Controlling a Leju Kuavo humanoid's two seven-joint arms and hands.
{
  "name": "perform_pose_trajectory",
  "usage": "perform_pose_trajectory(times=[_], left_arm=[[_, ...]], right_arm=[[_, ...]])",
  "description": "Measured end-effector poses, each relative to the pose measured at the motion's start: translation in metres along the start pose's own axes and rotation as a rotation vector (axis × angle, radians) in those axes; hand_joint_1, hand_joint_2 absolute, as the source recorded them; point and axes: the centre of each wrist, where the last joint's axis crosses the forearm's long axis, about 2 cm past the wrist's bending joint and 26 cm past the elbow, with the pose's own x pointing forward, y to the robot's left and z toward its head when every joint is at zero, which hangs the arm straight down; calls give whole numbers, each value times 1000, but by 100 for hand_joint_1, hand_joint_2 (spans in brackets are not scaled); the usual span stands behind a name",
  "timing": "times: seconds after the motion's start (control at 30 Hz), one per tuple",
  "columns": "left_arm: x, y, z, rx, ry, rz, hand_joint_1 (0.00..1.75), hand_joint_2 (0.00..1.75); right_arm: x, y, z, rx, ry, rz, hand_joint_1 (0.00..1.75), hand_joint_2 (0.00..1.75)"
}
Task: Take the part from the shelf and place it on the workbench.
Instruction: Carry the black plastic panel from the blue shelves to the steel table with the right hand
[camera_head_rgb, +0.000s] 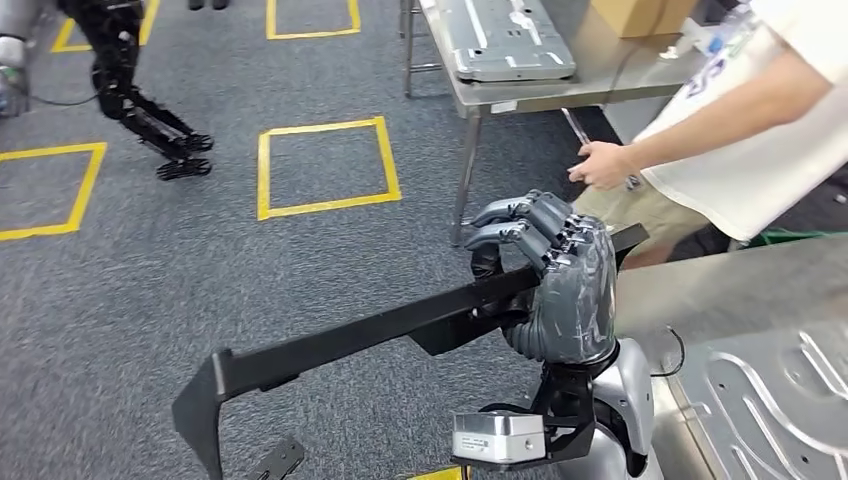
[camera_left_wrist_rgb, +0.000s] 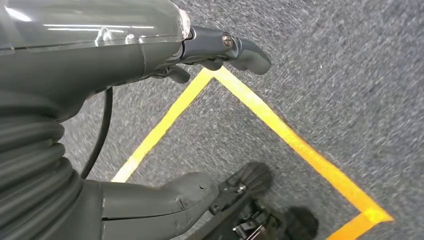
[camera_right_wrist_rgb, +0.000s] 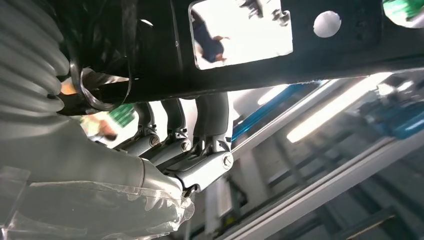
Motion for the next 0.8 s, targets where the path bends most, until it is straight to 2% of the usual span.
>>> perform_pose_trajectory(times=[0.8], left_arm=[[-5, 7, 2, 10, 6, 7, 0, 175]], right_arm=[[-24, -22, 13, -109, 108, 68, 175, 175]])
